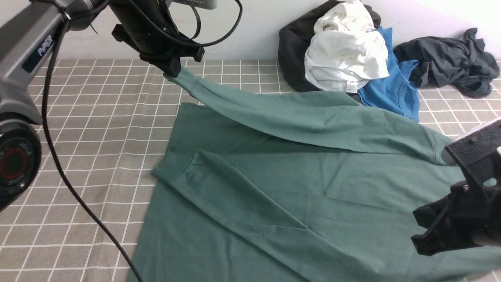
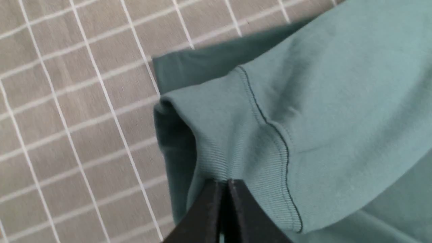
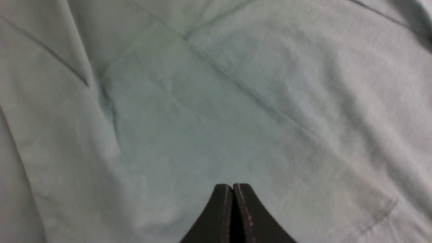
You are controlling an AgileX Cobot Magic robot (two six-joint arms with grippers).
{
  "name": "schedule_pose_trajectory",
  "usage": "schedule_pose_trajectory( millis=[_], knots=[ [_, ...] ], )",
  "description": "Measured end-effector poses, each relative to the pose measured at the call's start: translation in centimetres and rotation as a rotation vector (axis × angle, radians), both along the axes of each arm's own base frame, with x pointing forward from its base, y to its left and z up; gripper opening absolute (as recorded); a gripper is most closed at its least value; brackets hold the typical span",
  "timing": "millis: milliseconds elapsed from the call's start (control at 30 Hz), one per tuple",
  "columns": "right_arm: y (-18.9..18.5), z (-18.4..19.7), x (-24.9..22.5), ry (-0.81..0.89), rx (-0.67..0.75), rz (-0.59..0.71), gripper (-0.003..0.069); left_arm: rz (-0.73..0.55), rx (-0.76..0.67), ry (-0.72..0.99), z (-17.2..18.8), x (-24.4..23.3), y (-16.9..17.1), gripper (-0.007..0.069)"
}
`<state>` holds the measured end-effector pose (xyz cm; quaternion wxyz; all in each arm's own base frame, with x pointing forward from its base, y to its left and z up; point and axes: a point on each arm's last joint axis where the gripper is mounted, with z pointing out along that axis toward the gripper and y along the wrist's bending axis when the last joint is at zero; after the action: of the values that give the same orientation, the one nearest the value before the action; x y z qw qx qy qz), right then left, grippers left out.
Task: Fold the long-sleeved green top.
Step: Use the left arm to drag and drop the cuff onto the cuff closest to the left arm, then use both arms simultaneously to clamp the lower edge of the clothing fabric
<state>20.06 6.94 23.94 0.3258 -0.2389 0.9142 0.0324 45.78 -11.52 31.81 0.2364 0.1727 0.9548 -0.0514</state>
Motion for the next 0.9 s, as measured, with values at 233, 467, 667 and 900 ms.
schedule_pose_trajectory(
  millis=[233, 467, 667, 900],
  knots=[
    [-0.6, -0.4, -0.5, 0.075, -0.032, -0.065, -0.0014, -0.004, 0.039, 0.098, 0.6, -5.6, 1.2, -0.0007],
    [-0.8, -0.1, -0.1, 0.027, -0.014, -0.131, -0.0014, 0.008, 0.084, 0.307, -4.3, -9.7, 2.2, -0.0006],
    [-0.8, -0.2, -0.2, 0.047, -0.002, -0.144, -0.0014, 0.002, 0.125, 0.423, -8.2, -11.5, 2.4, 0.0083],
    [-0.5, -0.3, -0.5, 0.092, 0.041, -0.159, -0.0014, -0.118, 0.156, 0.427, -7.3, -16.2, -0.3, 0.0334]
  ],
)
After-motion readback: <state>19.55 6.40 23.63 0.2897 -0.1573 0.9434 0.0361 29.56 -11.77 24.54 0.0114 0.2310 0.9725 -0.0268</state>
